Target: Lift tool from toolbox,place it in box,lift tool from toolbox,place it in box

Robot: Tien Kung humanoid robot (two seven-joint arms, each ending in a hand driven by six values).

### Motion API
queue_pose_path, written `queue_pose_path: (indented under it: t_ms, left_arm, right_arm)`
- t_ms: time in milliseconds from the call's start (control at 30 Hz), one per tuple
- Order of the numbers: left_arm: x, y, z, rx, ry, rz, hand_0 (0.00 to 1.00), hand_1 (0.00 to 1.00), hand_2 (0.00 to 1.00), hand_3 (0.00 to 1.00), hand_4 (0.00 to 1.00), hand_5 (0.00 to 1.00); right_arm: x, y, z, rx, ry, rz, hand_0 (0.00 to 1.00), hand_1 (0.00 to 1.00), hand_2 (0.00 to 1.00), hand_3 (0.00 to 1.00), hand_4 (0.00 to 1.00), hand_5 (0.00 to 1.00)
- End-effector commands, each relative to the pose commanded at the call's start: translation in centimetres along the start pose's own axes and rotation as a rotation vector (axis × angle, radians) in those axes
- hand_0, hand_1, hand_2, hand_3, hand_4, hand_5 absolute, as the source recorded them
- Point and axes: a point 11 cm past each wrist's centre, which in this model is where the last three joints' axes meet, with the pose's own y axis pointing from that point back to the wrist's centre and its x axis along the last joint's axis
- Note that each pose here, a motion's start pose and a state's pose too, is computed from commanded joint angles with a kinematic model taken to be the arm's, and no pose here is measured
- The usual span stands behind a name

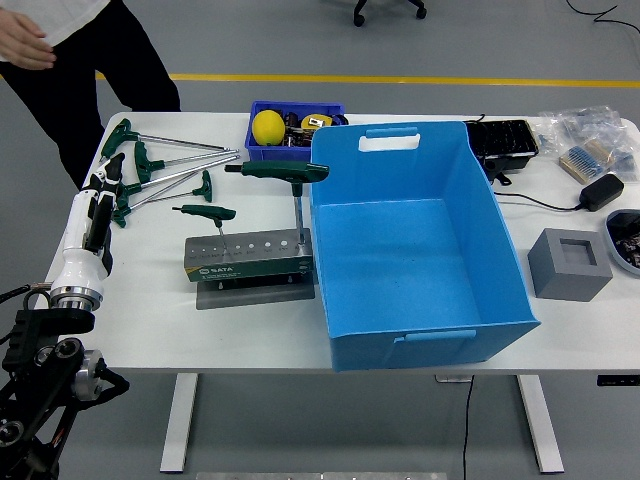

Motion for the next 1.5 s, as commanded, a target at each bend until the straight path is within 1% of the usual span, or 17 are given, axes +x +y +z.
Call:
queue_pose_path:
  t_ms: [667,900,933,1067,1100,1133,1200,1267,1300,1333,1367,1433,1500]
  left_arm:
    - [-0.2,0.1,-0.2,0.002,-0.013,-0.009,0.979,0.998,0.998,0.904,0.988,0.945]
    - [-0.4,0.0,0.4,-0.023,-0.051,-0.022,0.979,0.998,0.998,0.903,0.992,0.945]
    - [-0.4,0.0,0.5,-0.028,-0.058,-0.023,0.98,0.998,0.998,0.904,0.998,0.886]
    - [-0.3,-0.2,1.0,-0.052,-0.087,-0.029,0.98,0.998,0.998,0.904,0.998,0.886]
    - [-0.2,-0.3,1.3,-0.065,-0.107,-0.03,0.98,0.998,0.998,0.904,0.998,0.886]
    - [-0.2,-0.3,1.7,-0.082,-0.131,-0.032,0.994,0.998,0.998,0.905,0.998,0.804]
    - [-0.1,-0.6,3.0,-0.131,-0.198,-0.04,0.994,0.998,0.998,0.905,0.998,0.804]
    - [-0.3,-1.0,4.9,-0.195,-0.274,-0.055,0.994,0.998,0.998,0.905,0.998,0.804]
    - [-0.6,-1.2,6.5,-0.242,-0.316,-0.069,0.994,0.998,0.998,0.905,0.998,0.804]
    - [-1.1,-1.4,8.2,-0.288,-0.36,-0.088,0.998,0.998,0.998,0.925,0.998,0.746]
    - [-1.6,-1.5,9.4,-0.318,-0.402,-0.103,0.998,0.998,0.998,0.925,0.998,0.746]
    - [-2.6,-1.6,10.9,-0.356,-0.485,-0.121,0.998,0.998,0.998,0.925,0.998,0.746]
    - [-5.3,-1.6,13.0,-0.399,-0.611,-0.223,0.998,0.998,0.998,0.925,0.998,0.746]
  right_arm:
    - [0.2,0.0,0.2,-0.007,0.007,0.013,0.747,0.717,0.809,0.81,0.959,0.905]
    - [0.2,0.0,0.1,-0.005,0.005,0.016,0.746,0.715,0.807,0.805,0.957,0.903]
    - [0.2,0.0,0.1,-0.005,0.005,0.016,0.745,0.714,0.808,0.804,0.957,0.904]
    - [0.2,0.0,0.0,-0.004,0.004,0.016,0.745,0.714,0.808,0.804,0.957,0.904]
    - [0.2,0.0,0.0,-0.004,0.004,0.016,0.745,0.714,0.808,0.804,0.957,0.904]
    - [0.2,0.0,0.0,-0.004,0.003,0.015,0.745,0.714,0.807,0.802,0.956,0.904]
    - [0.1,0.0,0.0,-0.004,0.003,0.015,0.745,0.714,0.807,0.802,0.956,0.904]
    - [0.1,0.0,-0.1,-0.004,0.004,0.015,0.745,0.714,0.807,0.802,0.956,0.904]
    - [0.1,0.0,-0.1,-0.005,0.004,0.015,0.745,0.714,0.807,0.802,0.956,0.904]
    - [0.1,0.0,-0.1,-0.005,0.005,0.015,0.744,0.714,0.807,0.801,0.956,0.903]
    - [0.2,0.0,-0.1,-0.005,0.005,0.015,0.744,0.714,0.807,0.801,0.956,0.903]
    - [0.2,0.0,-0.1,-0.005,0.005,0.016,0.744,0.714,0.807,0.801,0.956,0.903]
    - [0.2,0.0,-0.1,-0.006,0.005,0.018,0.744,0.714,0.807,0.801,0.956,0.903]
